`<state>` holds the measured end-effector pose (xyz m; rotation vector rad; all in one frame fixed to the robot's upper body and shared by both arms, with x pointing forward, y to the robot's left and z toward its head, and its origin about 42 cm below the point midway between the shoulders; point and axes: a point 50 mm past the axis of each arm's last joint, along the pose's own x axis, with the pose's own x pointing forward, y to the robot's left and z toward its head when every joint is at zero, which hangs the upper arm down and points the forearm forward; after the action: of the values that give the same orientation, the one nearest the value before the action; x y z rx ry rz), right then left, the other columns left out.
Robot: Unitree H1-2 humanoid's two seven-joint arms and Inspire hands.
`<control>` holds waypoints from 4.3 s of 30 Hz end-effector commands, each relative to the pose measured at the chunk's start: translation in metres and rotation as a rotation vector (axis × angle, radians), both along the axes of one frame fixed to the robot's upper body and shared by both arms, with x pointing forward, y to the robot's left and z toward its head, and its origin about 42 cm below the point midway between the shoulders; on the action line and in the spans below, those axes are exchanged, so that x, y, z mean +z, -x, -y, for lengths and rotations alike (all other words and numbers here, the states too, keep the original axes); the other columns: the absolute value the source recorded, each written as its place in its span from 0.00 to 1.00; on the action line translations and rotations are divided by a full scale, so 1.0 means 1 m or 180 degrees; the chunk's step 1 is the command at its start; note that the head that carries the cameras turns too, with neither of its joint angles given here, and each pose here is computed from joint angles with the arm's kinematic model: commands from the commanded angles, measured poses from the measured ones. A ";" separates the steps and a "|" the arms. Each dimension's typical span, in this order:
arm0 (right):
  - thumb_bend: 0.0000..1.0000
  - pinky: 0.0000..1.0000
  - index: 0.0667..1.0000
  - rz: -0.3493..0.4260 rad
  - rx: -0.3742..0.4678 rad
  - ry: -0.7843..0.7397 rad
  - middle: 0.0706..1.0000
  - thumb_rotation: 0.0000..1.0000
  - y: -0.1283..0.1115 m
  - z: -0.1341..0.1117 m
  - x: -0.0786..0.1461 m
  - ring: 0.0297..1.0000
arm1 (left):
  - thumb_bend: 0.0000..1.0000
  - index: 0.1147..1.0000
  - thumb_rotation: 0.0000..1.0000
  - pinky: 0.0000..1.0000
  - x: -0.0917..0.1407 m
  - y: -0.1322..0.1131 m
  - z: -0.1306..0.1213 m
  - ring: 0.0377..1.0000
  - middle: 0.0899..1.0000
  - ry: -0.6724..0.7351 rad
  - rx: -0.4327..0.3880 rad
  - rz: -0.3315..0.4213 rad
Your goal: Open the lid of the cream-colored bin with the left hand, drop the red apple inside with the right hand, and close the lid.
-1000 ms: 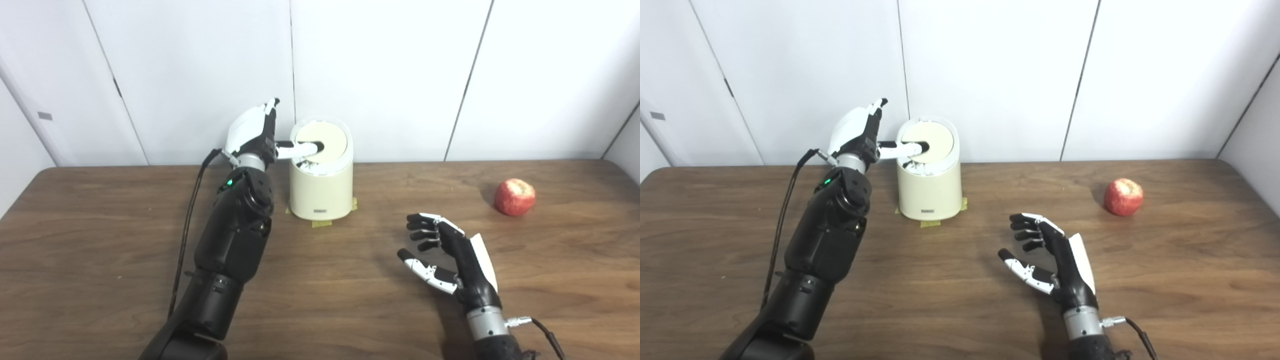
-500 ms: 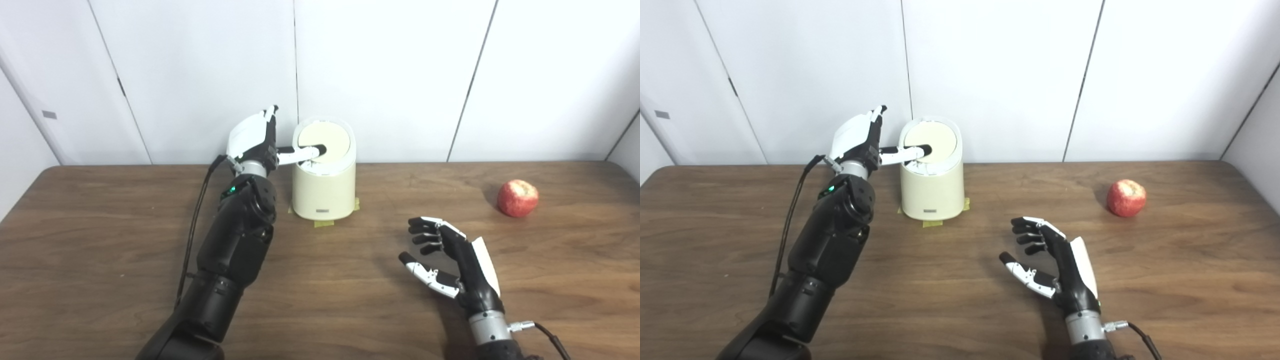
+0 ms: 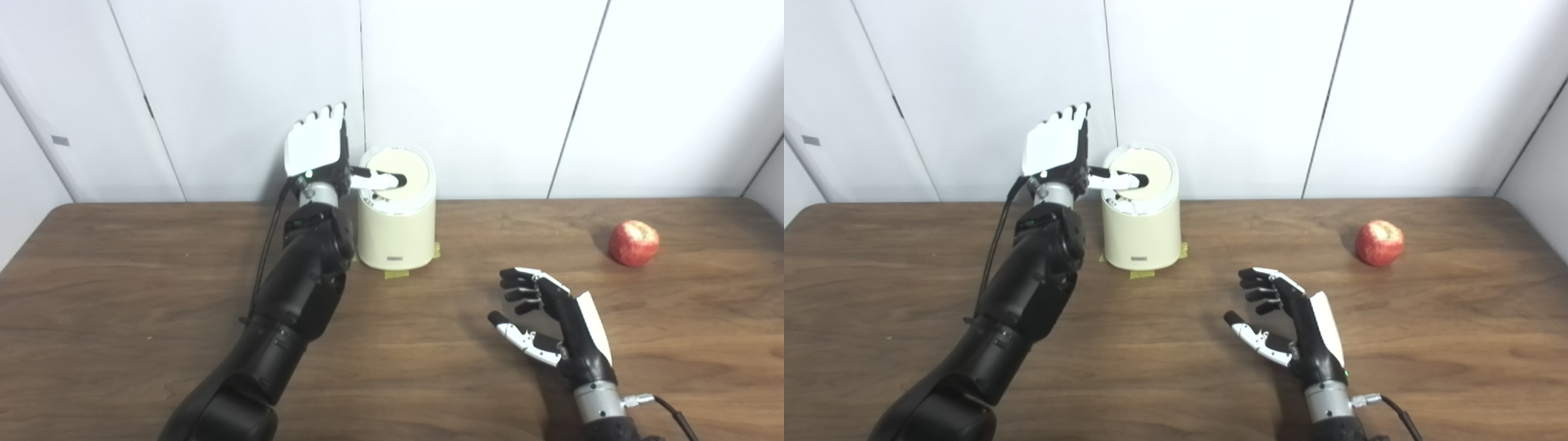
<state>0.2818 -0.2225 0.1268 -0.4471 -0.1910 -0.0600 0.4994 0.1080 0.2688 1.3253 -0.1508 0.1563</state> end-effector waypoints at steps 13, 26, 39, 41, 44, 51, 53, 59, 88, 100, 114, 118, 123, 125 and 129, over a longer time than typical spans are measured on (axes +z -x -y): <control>0.29 0.54 0.66 0.0136 0.0047 -0.0031 0.65 0.15 -0.005 -0.002 0.007 0.62 | 0.82 1.00 0.01 1.00 0.029 -0.011 -0.010 1.00 1.00 -0.0782 0.0132 0.0174; 0.29 0.53 0.66 0.0119 0.0027 -0.0030 0.65 0.17 -0.006 -0.003 0.006 0.62 | 0.69 1.00 0.94 1.00 0.027 -0.009 -0.025 1.00 1.00 0.0373 0.0178 0.0116; 0.29 0.55 0.66 0.0122 0.0033 -0.0063 0.66 0.17 -0.006 -0.004 0.007 0.63 | 0.53 1.00 1.00 1.00 0.074 0.049 -0.032 1.00 1.00 0.2339 -0.0733 0.1193; 0.29 0.54 0.66 0.0139 0.0037 -0.0055 0.66 0.18 -0.006 -0.004 0.007 0.62 | 0.49 0.97 1.00 0.99 0.072 0.064 -0.037 0.99 0.99 0.2534 -0.0926 0.1355; 0.29 0.54 0.67 0.0133 0.0018 -0.0042 0.66 0.22 -0.006 -0.003 0.010 0.63 | 0.35 0.84 1.00 0.83 0.056 0.091 -0.050 0.88 0.87 0.2743 -0.1131 0.1520; 0.28 0.57 0.68 0.0142 -0.0061 -0.0045 0.67 0.33 -0.004 0.000 0.021 0.65 | 0.15 0.77 0.85 0.77 -0.006 0.157 -0.084 0.82 0.80 0.3336 -0.1206 0.1429; 0.28 0.58 0.68 0.0178 -0.0064 -0.0067 0.68 0.33 -0.004 0.001 0.023 0.66 | 0.12 0.77 0.83 0.77 -0.021 0.172 -0.093 0.82 0.80 0.3358 -0.1160 0.1411; 0.27 0.55 0.66 0.0480 -0.0108 0.0005 0.67 0.29 -0.006 0.005 0.038 0.64 | 0.13 0.78 0.84 0.80 -0.059 0.210 -0.111 0.83 0.81 0.3554 -0.1178 0.1246; 1.00 0.68 0.85 -0.0320 -0.0078 0.3532 0.92 0.32 -0.140 0.096 0.233 0.89 | 0.11 0.79 0.79 0.82 -0.128 0.244 -0.139 0.86 0.84 0.3706 -0.0942 0.0616; 1.00 0.67 0.83 -0.1204 -0.0142 0.4083 0.94 0.34 -0.197 0.119 0.195 0.91 | 0.11 0.80 0.90 0.79 -0.126 0.246 -0.137 0.86 0.84 0.3629 -0.0952 0.0606; 0.99 0.67 0.83 -0.1714 -0.0147 0.4061 0.96 0.29 -0.211 0.140 0.163 0.95 | 0.11 0.78 0.88 0.77 -0.122 0.248 -0.135 0.84 0.83 0.3641 -0.0886 0.0680; 0.95 0.69 0.83 -0.1860 -0.0143 0.3966 0.98 0.23 -0.213 0.147 0.156 0.98 | 0.12 0.78 0.86 0.77 -0.122 0.249 -0.136 0.84 0.83 0.3652 -0.0902 0.0708; 0.94 0.70 0.82 -0.1928 -0.0135 0.3912 0.98 0.20 -0.212 0.149 0.153 0.98 | 0.12 0.78 0.87 0.77 -0.122 0.249 -0.136 0.83 0.82 0.3643 -0.0888 0.0716; 0.93 0.72 0.82 -0.1956 -0.0138 0.3905 0.98 0.20 -0.212 0.150 0.151 0.98 | 0.13 0.77 0.86 0.76 -0.122 0.249 -0.136 0.83 0.82 0.3633 -0.0876 0.0717; 0.92 0.66 0.82 -0.1961 -0.0157 0.3928 0.98 0.19 -0.208 0.147 0.150 0.95 | 0.13 0.77 0.85 0.76 -0.122 0.249 -0.136 0.83 0.82 0.3637 -0.0904 0.0713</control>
<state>0.4829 -0.3655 0.2436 -1.6456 0.4798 0.2377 0.2568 0.2451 0.1419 0.1416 -0.3227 0.1110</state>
